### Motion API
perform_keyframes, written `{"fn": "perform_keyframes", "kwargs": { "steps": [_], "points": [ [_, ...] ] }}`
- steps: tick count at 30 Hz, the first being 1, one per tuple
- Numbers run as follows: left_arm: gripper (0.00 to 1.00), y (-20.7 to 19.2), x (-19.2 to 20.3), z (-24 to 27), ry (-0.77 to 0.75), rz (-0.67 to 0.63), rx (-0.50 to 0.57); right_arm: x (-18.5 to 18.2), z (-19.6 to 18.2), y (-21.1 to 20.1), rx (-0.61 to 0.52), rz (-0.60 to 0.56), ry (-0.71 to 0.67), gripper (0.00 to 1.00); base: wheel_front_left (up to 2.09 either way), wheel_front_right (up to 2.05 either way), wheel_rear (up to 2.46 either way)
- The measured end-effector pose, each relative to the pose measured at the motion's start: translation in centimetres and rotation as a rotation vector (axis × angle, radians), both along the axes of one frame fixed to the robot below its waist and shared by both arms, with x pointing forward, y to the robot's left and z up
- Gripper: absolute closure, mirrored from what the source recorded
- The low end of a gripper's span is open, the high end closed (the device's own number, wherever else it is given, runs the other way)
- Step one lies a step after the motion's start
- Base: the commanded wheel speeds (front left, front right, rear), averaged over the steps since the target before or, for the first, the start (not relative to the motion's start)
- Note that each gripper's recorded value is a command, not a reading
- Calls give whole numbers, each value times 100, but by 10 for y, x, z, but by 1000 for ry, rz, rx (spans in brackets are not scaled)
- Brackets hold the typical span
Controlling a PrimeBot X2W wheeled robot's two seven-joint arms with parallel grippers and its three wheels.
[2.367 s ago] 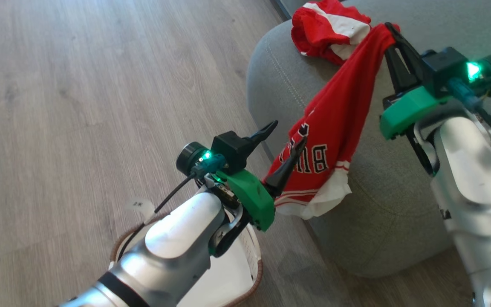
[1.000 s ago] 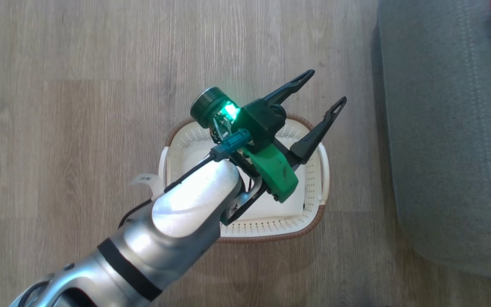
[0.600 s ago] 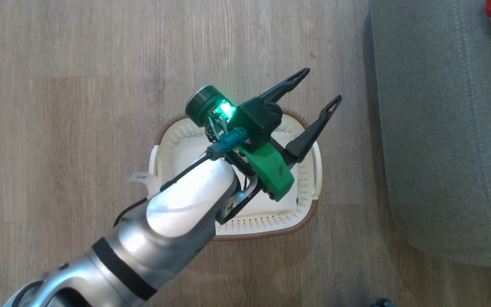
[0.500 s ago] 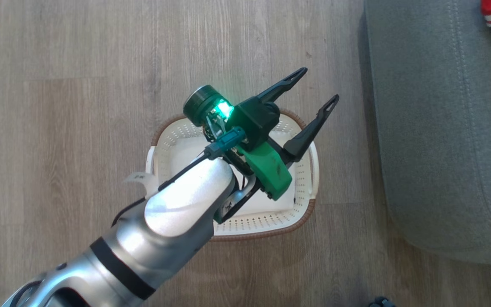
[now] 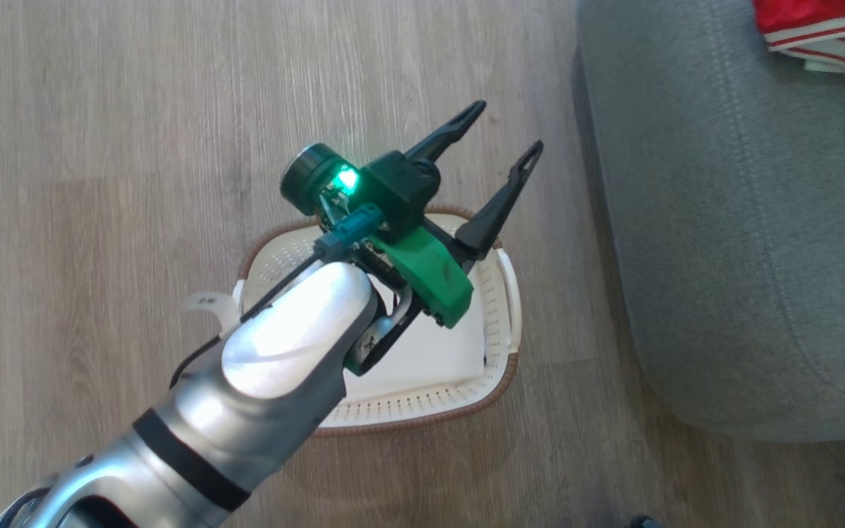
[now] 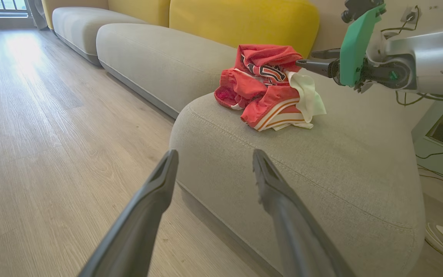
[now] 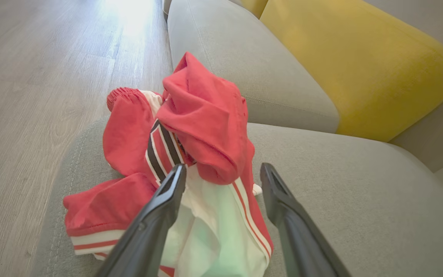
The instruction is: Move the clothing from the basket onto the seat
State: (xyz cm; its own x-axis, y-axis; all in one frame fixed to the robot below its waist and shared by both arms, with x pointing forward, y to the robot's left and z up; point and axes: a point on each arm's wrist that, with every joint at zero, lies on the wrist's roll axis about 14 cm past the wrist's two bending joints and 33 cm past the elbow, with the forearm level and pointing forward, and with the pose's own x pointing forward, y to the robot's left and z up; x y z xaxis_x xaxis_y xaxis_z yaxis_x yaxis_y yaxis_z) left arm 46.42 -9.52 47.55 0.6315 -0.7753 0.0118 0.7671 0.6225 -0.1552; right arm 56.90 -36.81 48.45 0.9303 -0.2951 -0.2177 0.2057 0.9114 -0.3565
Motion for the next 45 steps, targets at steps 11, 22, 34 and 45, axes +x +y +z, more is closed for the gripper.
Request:
{"fn": "perform_keyframes", "kwargs": {
  "steps": [11,22,34,45],
  "points": [
    [0,30,3,29,-18,146,-29,-4,65,41,6,107,-149,0,0,0,0],
    [0,111,-7,46,-8,439,-51,-23,110,93,89,224,-311,0,0,0,0],
    [0,200,-47,42,-12,717,-32,-66,96,170,275,343,-404,0,0,0,0],
    [0,248,-89,16,56,867,-15,-121,59,209,366,407,-392,0,0,0,0]
  ]
}}
